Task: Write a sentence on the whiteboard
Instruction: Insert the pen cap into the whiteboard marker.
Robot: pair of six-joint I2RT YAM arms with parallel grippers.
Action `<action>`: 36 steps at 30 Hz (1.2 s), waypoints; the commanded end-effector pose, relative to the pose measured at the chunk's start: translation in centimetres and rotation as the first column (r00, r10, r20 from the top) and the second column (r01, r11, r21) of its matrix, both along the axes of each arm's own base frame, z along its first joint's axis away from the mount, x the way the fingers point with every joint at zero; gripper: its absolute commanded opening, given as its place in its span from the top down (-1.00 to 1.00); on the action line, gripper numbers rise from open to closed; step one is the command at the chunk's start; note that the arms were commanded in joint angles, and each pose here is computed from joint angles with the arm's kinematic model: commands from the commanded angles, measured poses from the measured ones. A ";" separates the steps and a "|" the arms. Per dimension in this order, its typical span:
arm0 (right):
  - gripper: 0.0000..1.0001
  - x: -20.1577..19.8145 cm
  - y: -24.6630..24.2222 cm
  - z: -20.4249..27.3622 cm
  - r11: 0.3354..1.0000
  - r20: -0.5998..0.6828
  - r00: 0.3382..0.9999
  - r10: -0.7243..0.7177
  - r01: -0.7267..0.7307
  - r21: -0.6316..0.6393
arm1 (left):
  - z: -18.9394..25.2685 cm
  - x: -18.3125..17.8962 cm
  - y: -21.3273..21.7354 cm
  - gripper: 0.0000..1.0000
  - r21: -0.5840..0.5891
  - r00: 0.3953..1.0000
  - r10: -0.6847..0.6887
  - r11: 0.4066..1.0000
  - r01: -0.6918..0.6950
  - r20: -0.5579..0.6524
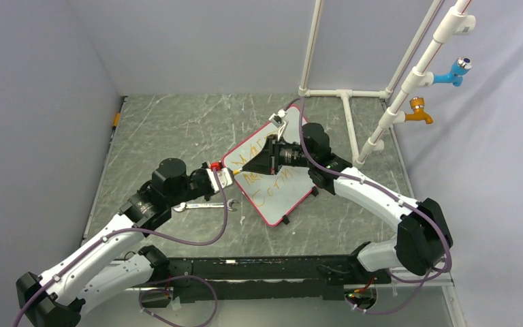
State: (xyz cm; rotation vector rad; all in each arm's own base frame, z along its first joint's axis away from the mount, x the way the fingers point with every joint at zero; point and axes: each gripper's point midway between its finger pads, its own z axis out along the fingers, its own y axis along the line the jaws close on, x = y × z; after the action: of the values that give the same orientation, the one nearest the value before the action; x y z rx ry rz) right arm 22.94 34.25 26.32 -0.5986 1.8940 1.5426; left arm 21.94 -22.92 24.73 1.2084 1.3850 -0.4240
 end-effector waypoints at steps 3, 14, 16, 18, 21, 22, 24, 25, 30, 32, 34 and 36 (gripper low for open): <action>1.00 -0.2 1.9 2.7 0.998 0.069 0.997 0.018 -0.022 0.058 | 2.6 -0.6 -0.8 1.00 -0.086 0.998 -0.040 0.995 0.045 0.055; 1.00 0.2 5.0 1.6 0.999 -0.148 0.988 -0.042 0.046 0.024 | 3.2 -0.5 -0.3 1.00 -0.107 0.996 -0.013 0.994 0.023 0.088; 1.00 0.3 5.4 1.6 0.998 -0.166 0.984 -0.058 0.059 0.004 | 3.4 -0.5 -0.2 1.00 -0.111 0.995 -0.009 0.994 0.020 0.098; 1.00 0.3 5.9 1.8 0.998 -0.186 0.980 -0.064 0.064 -0.005 | 3.6 -0.5 -0.1 1.00 -0.115 0.995 -0.007 0.993 0.019 0.104; 1.00 0.0 6.7 1.9 0.998 -0.215 0.974 -0.067 0.065 -0.017 | 3.7 -0.5 -0.1 1.00 -0.119 0.994 -0.004 0.993 0.017 0.109; 1.00 0.0 6.9 1.8 0.997 -0.223 0.972 -0.071 0.067 -0.023 | 3.9 -0.6 0.0 1.00 -0.124 0.994 -0.002 0.992 0.016 0.113; 1.00 -0.2 7.4 1.7 0.997 -0.239 0.969 -0.069 0.064 -0.031 | 4.1 -0.6 0.1 1.00 -0.131 0.992 0.002 0.991 0.014 0.123; 1.00 -0.3 7.7 1.7 0.998 -0.244 0.967 -0.067 0.061 -0.033 | 4.1 -0.6 0.1 1.00 -0.134 0.992 0.003 0.991 0.014 0.126; 1.00 -1.1 8.8 1.2 0.998 -0.257 0.965 -0.045 0.035 -0.046 | 4.2 -0.7 0.2 1.00 -0.135 0.992 0.002 0.991 0.016 0.128; 1.00 -1.3 9.0 1.0 0.998 -0.261 0.964 -0.041 0.029 -0.049 | 4.3 -0.7 0.2 1.00 -0.138 0.991 0.003 0.990 0.016 0.130; 1.00 -1.5 9.3 1.0 0.999 -0.262 0.965 -0.033 0.021 -0.050 | 4.3 -0.7 0.3 1.00 -0.139 0.991 0.006 0.990 0.012 0.132; 1.00 -1.6 9.4 1.0 0.998 -0.261 0.965 -0.032 0.018 -0.054 | 4.4 -0.8 0.3 1.00 -0.141 0.991 0.006 0.990 0.013 0.134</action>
State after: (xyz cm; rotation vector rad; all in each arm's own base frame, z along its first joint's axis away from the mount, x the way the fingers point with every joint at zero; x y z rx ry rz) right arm 24.56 40.35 24.56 -0.3000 2.1914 1.4816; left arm 23.14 -18.13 22.43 1.1004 1.5352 -0.2173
